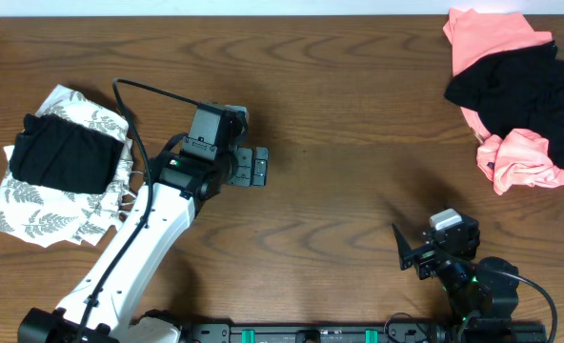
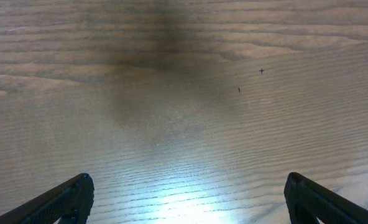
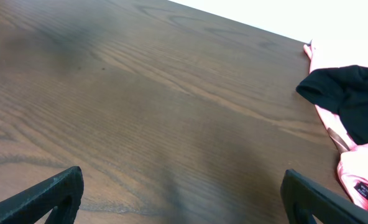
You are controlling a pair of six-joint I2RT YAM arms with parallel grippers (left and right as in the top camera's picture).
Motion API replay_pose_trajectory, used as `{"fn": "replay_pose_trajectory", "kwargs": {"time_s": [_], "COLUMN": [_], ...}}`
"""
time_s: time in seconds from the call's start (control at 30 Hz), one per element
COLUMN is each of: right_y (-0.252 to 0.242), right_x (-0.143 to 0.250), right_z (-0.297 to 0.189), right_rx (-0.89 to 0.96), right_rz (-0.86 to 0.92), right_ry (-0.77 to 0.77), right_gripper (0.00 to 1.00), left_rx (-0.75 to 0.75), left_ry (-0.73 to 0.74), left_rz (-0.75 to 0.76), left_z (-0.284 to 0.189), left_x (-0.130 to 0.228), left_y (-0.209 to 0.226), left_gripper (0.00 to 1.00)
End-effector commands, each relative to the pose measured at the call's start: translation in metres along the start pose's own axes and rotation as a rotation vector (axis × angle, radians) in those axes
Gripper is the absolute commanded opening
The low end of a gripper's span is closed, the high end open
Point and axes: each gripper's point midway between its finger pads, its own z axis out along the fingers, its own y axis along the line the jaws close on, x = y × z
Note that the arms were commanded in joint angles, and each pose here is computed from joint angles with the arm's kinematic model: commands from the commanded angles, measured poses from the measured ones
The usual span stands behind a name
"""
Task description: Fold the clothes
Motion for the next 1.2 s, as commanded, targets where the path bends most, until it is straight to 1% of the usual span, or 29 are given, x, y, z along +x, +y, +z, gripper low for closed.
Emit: {"fn": "replay_pose_trajectory", "kwargs": {"time_s": [0.0, 0.3, 0.4, 0.57, 0.67, 0.77, 0.87, 0.97, 1.17], "right_y": [0.002, 0.002, 0.002, 0.002, 0.002, 0.002, 0.002, 0.002, 0.002], "right_x": [0.001, 0.001, 0.001, 0.001, 0.001, 0.001, 0.001, 0.001, 0.001], "right_z": [0.001, 0.001, 0.001, 0.001, 0.001, 0.001, 0.001, 0.001, 0.001], "right_rx": [-0.008, -0.008, -0.008, -0.008, -0.008, -0.008, -0.008, -0.008, -0.008], "right_rz": [0.009, 0.009, 0.009, 0.009, 0.009, 0.009, 0.009, 0.009, 0.009], "right_ry": [-0.003, -0.003, -0.003, -0.003, -0.003, -0.003, -0.003, -0.003, -0.003], "right_gripper": [0.99, 0.99, 0.99, 0.99, 0.99, 0.99, 0.99, 0.99, 0.99], "left_rx": [-0.011, -0.011, -0.004, 0.031, -0.029, -0.058, -0.079, -0.066, -0.092], "left_ry": [-0.002, -0.002, -0.028, -0.154, -0.221, -0.296, -0.385, -0.478, -0.579], "left_rz": [0.018, 0.019, 0.022, 0.042, 0.027, -0.013, -0.051, -0.028, -0.047], "left_z": [0.000, -0.001, -0.008, -0.053, -0.079, -0.095, -0.101, -0.102, -0.096], "left_x": [-0.001, -0.001, -0.004, -0.004, 0.008, 0.023, 0.036, 0.050, 0.077], "left_y": [0.001, 0.001, -0.001, -0.008, 0.011, 0.032, 0.052, 0.062, 0.075], "left_gripper": [0.98, 0.98, 0.98, 0.98, 0.98, 0.98, 0.98, 0.98, 0.98]}}
